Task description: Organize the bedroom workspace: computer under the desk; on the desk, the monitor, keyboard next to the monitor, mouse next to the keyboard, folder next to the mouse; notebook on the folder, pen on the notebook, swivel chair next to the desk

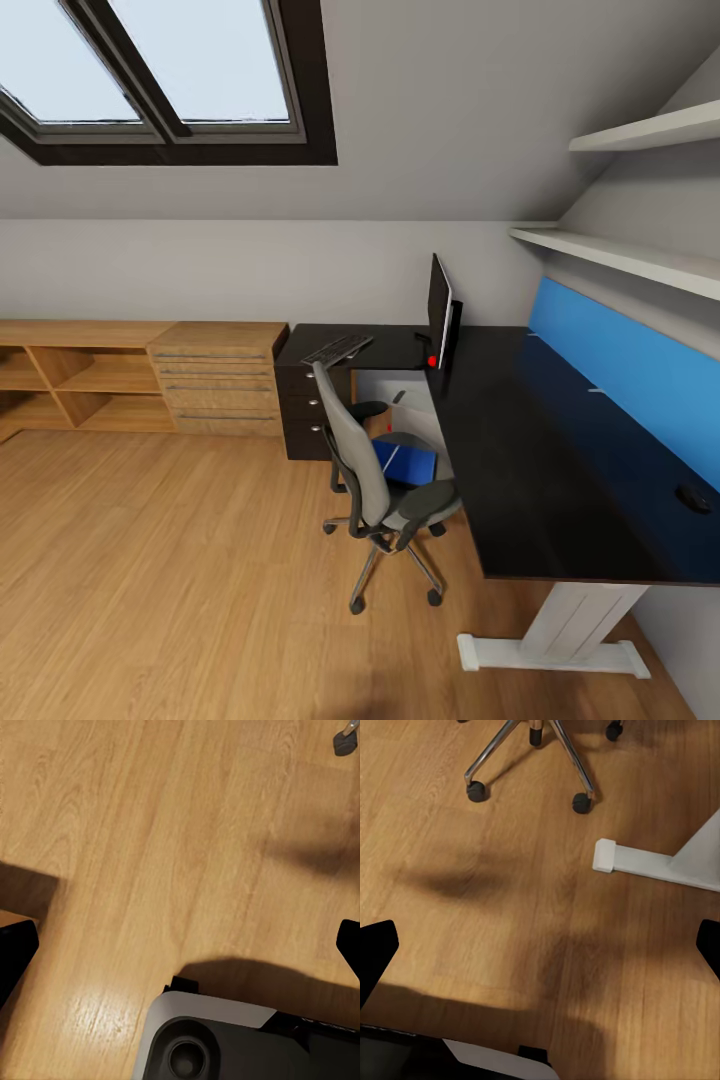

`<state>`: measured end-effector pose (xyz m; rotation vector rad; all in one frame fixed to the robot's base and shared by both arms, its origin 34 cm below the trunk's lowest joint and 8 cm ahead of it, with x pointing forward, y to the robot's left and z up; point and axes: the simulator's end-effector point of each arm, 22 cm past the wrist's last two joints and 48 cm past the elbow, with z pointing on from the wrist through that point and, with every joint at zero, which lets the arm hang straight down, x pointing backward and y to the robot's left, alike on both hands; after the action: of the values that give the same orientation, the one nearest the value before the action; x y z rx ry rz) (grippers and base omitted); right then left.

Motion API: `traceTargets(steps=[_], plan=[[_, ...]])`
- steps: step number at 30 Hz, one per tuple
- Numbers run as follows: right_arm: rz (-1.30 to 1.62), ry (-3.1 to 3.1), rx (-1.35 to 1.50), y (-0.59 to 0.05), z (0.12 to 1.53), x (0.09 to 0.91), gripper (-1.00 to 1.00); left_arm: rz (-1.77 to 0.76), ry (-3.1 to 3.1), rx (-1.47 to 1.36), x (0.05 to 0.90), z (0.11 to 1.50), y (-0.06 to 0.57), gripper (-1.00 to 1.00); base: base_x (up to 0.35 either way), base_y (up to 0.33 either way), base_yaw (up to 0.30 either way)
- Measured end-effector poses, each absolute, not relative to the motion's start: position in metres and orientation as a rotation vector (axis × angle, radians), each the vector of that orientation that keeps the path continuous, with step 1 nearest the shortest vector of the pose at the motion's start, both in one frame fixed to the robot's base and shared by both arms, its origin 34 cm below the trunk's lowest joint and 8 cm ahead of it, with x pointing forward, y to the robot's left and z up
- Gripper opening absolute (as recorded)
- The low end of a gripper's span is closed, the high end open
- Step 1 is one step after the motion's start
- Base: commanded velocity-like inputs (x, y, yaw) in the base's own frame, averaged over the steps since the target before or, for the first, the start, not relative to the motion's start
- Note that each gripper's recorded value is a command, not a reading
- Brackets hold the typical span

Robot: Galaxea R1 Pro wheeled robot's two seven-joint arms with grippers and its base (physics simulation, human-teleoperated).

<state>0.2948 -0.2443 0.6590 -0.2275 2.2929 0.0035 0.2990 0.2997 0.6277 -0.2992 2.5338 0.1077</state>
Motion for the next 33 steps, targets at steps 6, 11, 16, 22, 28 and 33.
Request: traceTargets(steps=[6, 11, 16, 22, 28, 33], plan=[[0.003, 2.293, -0.228, -0.2447, 0.659, 0.2948, 1.0, 0.108, 2.534, -0.299, 0.2989, 0.6276, 0.2997, 1.0, 0.0, 0.0, 0.0], [0.003, 2.293, -0.228, -0.2448, 0.659, 0.2948, 1.0, 0.108, 2.534, -0.299, 0.299, 0.6277, 0.2997, 1.0, 0.0, 0.0, 0.0], [0.003, 2.293, -0.228, -0.2449, 0.659, 0.2948, 1.0, 0.108, 2.534, -0.299, 0.2986, 0.6276, 0.2997, 1.0, 0.0, 0.0, 0.0], [0.003, 2.293, -0.228, -0.2449, 0.6591, 0.2948, 1.0, 0.11, 2.534, -0.3, 0.2989, 0.6277, 0.3008, 1.0, 0.0, 0.0, 0.0], [0.005, 2.292, -0.23, -0.2438, 0.6591, 0.2949, 1.0, 0.114, 2.533, -0.303, 0.2988, 0.6278, 0.3025, 1.0, 0.0, 0.0, -0.043], [0.004, 2.294, -0.229, -0.2446, 0.6589, 0.2947, 1.0, 0.111, 2.533, -0.303, 0.299, 0.6278, 0.3009, 1.0, 0.0, 0.0, -0.059]])
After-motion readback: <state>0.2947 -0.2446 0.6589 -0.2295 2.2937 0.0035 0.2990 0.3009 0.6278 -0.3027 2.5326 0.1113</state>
